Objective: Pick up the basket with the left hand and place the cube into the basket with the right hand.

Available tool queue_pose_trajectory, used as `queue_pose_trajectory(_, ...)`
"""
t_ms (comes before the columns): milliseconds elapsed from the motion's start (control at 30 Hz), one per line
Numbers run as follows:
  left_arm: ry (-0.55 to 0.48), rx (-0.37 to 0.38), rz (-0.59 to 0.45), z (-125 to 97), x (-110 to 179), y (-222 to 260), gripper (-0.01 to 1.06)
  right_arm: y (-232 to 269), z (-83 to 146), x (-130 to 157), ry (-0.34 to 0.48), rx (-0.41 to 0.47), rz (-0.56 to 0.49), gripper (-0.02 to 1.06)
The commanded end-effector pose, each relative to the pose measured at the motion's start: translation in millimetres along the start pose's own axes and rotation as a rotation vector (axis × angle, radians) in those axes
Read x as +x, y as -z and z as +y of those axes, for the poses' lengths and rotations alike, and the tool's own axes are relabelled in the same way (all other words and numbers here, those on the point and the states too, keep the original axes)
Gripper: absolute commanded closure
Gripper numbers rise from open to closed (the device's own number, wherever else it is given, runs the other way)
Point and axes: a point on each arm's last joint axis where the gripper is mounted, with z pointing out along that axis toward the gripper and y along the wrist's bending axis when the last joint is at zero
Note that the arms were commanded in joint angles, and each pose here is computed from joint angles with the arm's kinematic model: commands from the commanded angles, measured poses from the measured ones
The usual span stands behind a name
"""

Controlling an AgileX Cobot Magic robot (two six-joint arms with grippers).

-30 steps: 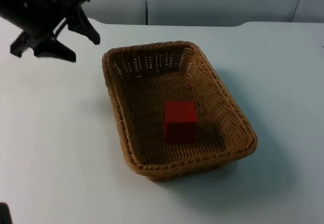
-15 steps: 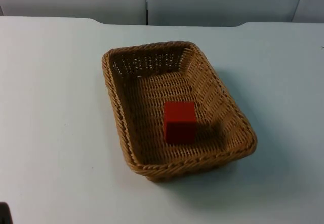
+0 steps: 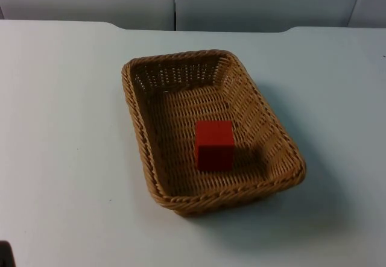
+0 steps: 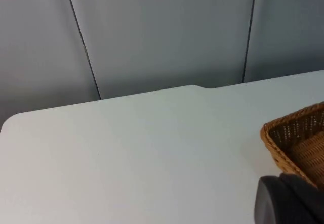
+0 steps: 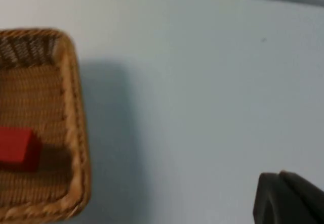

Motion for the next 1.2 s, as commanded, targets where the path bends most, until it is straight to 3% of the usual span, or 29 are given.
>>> queue_pose_trajectory(0,0.034,0.015,-0.058,-7,26,40,1.05,17,0,46,-0.018,-0.164,-0.004,1.05)
queue_pose_trajectory(233,0.019,0.001,-0.163,-12,57,83,1.05,31,-18,106,0.103,-0.278,-0.016,1.05)
queue_pose_trajectory(367,0.019,0.026,-0.054,-15,70,79,1.05,45,-29,127,0.171,-0.415,-0.136,1.05)
queue_pose_trajectory(433,0.023,0.036,-0.029,-15,73,75,1.05,48,-33,130,0.182,-0.431,-0.165,1.05)
queue_pose_trajectory(600,0.030,0.052,0.057,-17,85,61,1.05,56,-40,149,0.232,-0.491,-0.119,1.05)
queue_pose_trajectory(733,0.016,0.062,0.091,-17,91,53,1.05,65,-43,158,0.273,-0.586,-0.191,1.05)
queue_pose_trajectory(900,-0.001,0.067,0.115,-18,97,44,1.05,69,-49,162,0.276,-0.587,-0.255,1.05)
queue_pose_trajectory(1167,0.015,0.066,0.091,-17,105,22,1.05,70,-49,163,0.263,-0.600,-0.256,1.05)
